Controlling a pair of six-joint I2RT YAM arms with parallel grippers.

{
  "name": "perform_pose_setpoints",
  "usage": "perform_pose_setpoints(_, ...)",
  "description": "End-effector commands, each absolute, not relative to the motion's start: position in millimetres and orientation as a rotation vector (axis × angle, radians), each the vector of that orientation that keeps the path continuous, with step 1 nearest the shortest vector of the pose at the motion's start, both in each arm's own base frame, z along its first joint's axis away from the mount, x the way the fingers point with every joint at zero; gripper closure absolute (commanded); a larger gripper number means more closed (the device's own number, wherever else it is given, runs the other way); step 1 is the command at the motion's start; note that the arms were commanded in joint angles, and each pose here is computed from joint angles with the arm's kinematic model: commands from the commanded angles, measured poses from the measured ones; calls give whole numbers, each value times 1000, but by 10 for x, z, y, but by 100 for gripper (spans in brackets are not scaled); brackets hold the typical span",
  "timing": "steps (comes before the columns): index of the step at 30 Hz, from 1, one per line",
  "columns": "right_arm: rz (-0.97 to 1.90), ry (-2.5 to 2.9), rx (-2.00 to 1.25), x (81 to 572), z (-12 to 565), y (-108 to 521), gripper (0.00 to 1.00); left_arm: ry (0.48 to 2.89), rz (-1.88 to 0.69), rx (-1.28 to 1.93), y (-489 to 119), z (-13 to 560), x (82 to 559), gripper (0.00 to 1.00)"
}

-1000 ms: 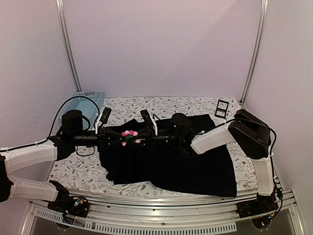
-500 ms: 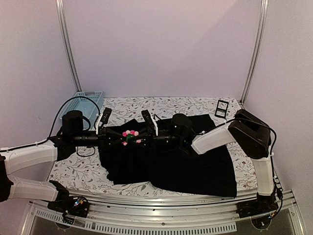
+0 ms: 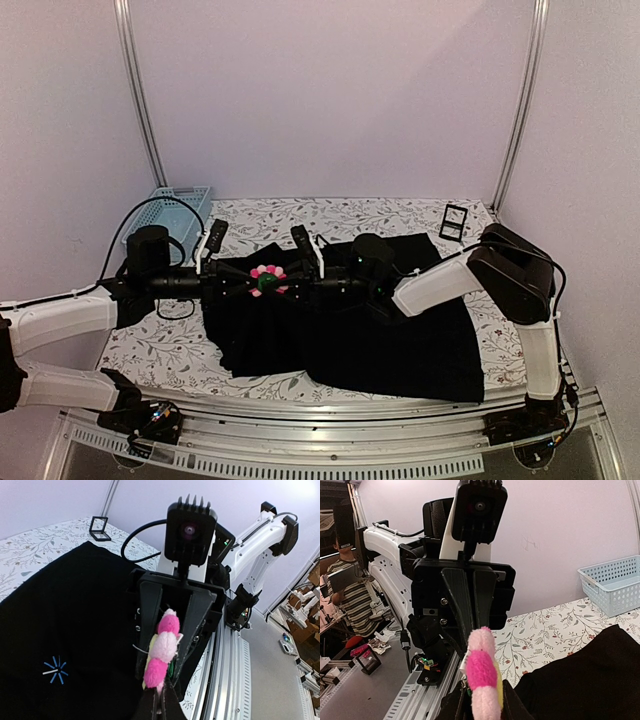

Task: Pin the brooch onto the clothing
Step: Pin the flattened clothing at the center of the board.

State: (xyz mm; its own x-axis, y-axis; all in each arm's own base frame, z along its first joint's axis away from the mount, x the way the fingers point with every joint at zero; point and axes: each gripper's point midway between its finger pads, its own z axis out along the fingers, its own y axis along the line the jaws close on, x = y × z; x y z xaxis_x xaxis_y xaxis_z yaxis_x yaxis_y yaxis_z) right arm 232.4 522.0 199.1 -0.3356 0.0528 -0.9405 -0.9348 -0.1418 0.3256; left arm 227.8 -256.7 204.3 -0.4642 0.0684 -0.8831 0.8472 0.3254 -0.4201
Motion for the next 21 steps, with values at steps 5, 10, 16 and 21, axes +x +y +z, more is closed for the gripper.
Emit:
perform_pose_setpoints(5,1566,1311,-1013,2423,2147,5201,77,1727,-1240,851,-2603,2133,2213,100)
perform_pose_setpoints(10,1563,1319,-1012,2447,2136,5223,73,1721,-1246,858,-2611,2140,2202,100)
perform_pose_setpoints(16,1550,1342,-997,2487,2109,5229,73,1718,-1248,855,-2611,2150,2204,100)
perform_pose_setpoints(21,1540,1367,-985,2548,2111,5265,79,1713,-1250,864,-2628,2152,2188,100)
